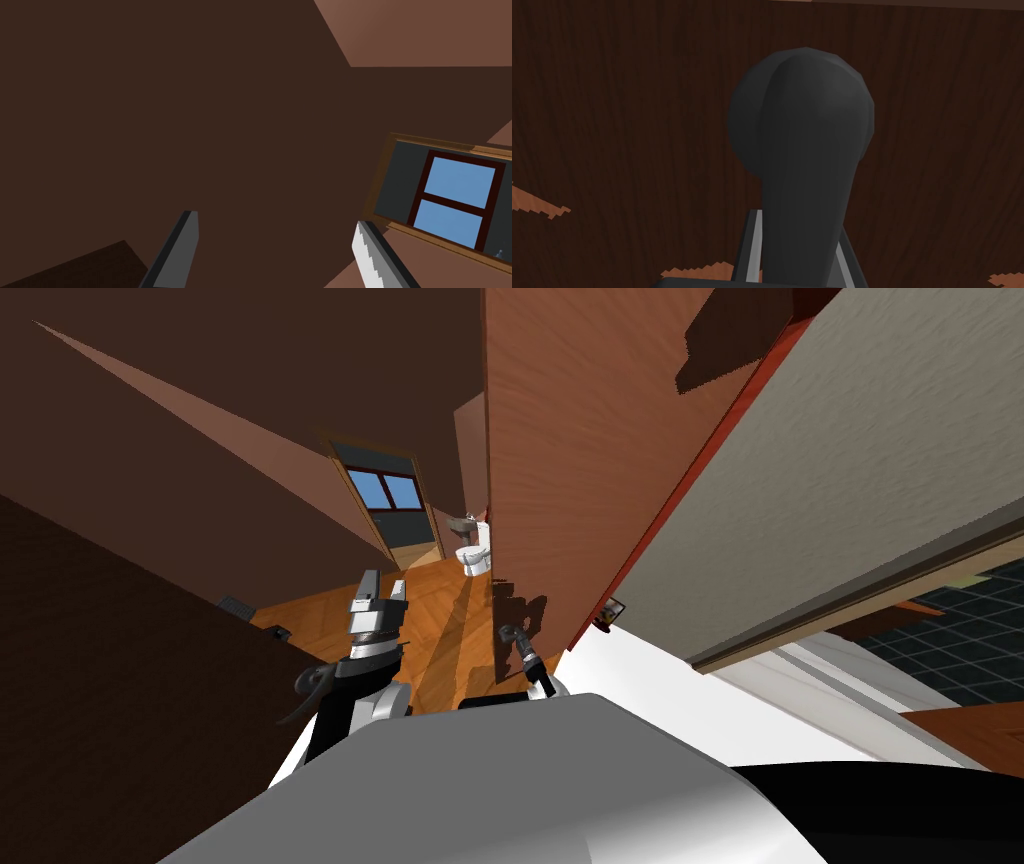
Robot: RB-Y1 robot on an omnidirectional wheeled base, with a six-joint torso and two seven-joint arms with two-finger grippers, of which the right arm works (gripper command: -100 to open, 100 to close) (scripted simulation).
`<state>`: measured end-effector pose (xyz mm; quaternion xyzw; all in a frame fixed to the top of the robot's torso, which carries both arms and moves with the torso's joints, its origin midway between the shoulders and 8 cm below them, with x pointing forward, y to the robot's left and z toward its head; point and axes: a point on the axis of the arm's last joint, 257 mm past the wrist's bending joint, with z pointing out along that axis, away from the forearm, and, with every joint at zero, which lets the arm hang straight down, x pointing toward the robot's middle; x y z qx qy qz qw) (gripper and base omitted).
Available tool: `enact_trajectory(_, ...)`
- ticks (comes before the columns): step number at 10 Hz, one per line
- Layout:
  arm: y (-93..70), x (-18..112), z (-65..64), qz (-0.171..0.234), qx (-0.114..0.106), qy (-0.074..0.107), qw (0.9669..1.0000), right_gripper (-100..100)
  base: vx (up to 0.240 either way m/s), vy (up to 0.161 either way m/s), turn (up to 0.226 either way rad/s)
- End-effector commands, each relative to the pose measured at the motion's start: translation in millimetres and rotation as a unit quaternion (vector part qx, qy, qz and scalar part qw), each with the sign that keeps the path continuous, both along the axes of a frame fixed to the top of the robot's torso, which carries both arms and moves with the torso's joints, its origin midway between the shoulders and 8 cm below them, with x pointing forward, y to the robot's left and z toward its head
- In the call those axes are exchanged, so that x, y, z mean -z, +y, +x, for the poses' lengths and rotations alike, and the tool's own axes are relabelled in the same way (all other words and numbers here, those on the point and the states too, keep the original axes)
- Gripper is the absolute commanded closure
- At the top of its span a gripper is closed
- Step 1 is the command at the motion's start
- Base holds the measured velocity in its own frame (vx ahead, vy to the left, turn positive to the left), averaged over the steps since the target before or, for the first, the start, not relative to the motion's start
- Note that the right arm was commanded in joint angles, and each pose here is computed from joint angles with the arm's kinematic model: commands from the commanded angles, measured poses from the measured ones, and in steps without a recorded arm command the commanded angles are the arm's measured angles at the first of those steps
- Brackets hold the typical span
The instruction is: Push the door open
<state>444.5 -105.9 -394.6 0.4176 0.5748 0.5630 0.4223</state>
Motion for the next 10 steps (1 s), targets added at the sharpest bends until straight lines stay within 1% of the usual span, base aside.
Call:
enact_trajectory(1, -5.3, -2.6, 4.0, 0.004, 0.012, -0.003, 0.9999, 100, 0.112, 0.129, -0.063)
enact_trajectory(3, -9.2, -3.0, 6.7, 0.008, 0.023, -0.003, 0.9997, 100, 0.105, 0.14, -0.057)
enact_trajectory(4, -12.8, -0.4, 5.5, 0.004, 0.023, -0.001, 0.9997, 100, 0.051, 0.05, -0.037)
enact_trajectory(5, -24.1, -1.1, 8.8, 0.0, 0.033, -0.002, 0.9995, 100, 0.145, 0.049, -0.041)
enact_trajectory(8, -41.7, -0.9, 12.5, -0.004, 0.05, -0.003, 0.9988, 100, 0.224, 0.076, -0.053)
enact_trajectory(9, -41.7, -0.9, 12.5, -0.004, 0.05, -0.003, 0.9988, 100, 0.129, 0.056, -0.017)
enact_trajectory(10, -52.5, -1.0, 14.8, -0.006, 0.061, -0.004, 0.9981, 100, 0.137, 0.051, -0.068)
